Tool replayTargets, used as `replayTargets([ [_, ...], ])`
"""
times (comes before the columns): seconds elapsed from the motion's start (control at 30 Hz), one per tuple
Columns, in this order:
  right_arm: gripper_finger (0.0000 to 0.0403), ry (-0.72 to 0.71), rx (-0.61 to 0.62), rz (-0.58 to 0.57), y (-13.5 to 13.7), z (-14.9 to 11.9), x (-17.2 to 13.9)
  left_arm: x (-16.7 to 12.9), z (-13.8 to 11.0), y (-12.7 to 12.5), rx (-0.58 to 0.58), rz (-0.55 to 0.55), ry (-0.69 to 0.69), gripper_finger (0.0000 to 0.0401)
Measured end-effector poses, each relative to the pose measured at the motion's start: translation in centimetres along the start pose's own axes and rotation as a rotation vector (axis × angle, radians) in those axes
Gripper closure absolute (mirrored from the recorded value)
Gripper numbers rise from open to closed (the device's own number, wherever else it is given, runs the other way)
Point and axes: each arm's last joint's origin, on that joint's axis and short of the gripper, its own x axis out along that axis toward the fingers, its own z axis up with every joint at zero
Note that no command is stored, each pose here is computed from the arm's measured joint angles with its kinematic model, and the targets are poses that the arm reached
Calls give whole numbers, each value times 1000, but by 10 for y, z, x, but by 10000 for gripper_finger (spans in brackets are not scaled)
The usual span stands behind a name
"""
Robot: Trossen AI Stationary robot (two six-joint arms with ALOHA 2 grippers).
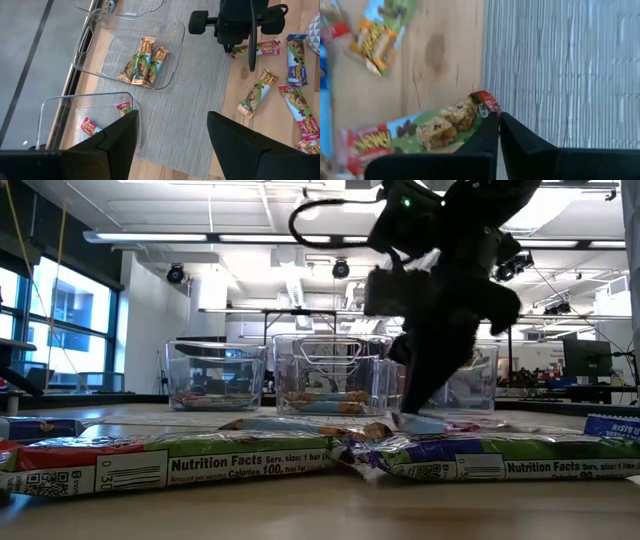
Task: Pick and place Granola Bars by type
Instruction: Put the red granola bar into the left transparent bin
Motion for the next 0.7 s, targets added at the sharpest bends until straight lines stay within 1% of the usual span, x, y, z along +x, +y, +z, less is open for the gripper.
replayTargets([
  [0.1, 402, -39, -10, 6, 3, 11, -5, 0, 0, 0, 0, 0, 0, 173],
  [0.33, 403, -78, -95, 0, 8, 34, -18, 0, -1, 0, 4, 2, 11, 173],
  [0.53, 403, -110, -156, -93, 11, 48, -28, 0, -2, 0, -1, 4, 22, 173],
  [0.7, 402, -143, -231, -208, 17, 59, -37, 0, -3, 1, -12, 6, 29, 173],
])
